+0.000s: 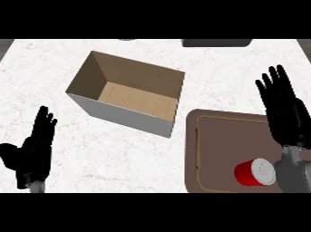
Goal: Pick the can from the tray and place it in the cardboard box
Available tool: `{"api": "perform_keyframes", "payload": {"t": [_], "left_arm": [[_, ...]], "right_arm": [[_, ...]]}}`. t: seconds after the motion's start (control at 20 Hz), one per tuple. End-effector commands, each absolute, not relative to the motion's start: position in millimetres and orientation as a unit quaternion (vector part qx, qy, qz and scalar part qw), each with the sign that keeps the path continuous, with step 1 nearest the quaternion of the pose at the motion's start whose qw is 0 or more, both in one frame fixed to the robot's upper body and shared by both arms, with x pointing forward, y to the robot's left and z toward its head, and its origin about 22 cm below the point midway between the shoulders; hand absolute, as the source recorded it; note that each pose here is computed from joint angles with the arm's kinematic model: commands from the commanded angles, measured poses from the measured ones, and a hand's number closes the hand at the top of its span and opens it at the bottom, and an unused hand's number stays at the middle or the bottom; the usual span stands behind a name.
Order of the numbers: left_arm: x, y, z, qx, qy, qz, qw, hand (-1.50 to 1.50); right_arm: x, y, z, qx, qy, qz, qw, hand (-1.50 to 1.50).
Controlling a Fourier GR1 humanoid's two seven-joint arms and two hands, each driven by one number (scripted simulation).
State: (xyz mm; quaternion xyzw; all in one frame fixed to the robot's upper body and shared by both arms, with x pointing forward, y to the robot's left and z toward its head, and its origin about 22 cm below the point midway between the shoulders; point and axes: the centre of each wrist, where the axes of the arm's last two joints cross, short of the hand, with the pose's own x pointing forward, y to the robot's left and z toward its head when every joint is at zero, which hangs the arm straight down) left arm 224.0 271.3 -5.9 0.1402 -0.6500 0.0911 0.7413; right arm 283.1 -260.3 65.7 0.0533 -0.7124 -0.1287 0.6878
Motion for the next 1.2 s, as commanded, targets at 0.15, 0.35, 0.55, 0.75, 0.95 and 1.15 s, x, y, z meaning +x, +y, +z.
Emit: {"api": "perform_keyframes", "payload": {"t": [0.15,0.35,0.55,0.75,0.95,1.15], "left_arm": [[232.6,288.0,3.2,0.195,-0.670,-0.013,0.717,0.00],[228.2,296.3,7.7,0.202,-0.665,-0.043,0.718,0.00],[218.2,293.0,-2.2,0.186,-0.647,-0.074,0.735,0.00],[223.4,281.5,-7.0,0.181,-0.657,-0.083,0.727,0.00],[234.1,291.3,11.9,0.182,-0.652,-0.081,0.732,0.00],[235.4,287.6,21.4,0.182,-0.659,-0.086,0.725,0.00]], "right_arm": [[281.1,-282.0,108.5,-0.132,-0.798,-0.131,0.573,-1.50],[249.5,-363.4,66.8,-0.413,-0.667,-0.039,0.619,1.50],[233.7,-307.5,60.6,-0.430,-0.684,-0.244,0.536,-1.50],[192.6,-267.3,58.2,-0.442,-0.689,-0.179,0.546,-1.50],[153.4,-299.4,49.0,-0.482,-0.603,-0.026,0.635,-1.50],[141.0,-302.4,72.8,-0.489,-0.533,0.066,0.688,-1.50]]}}
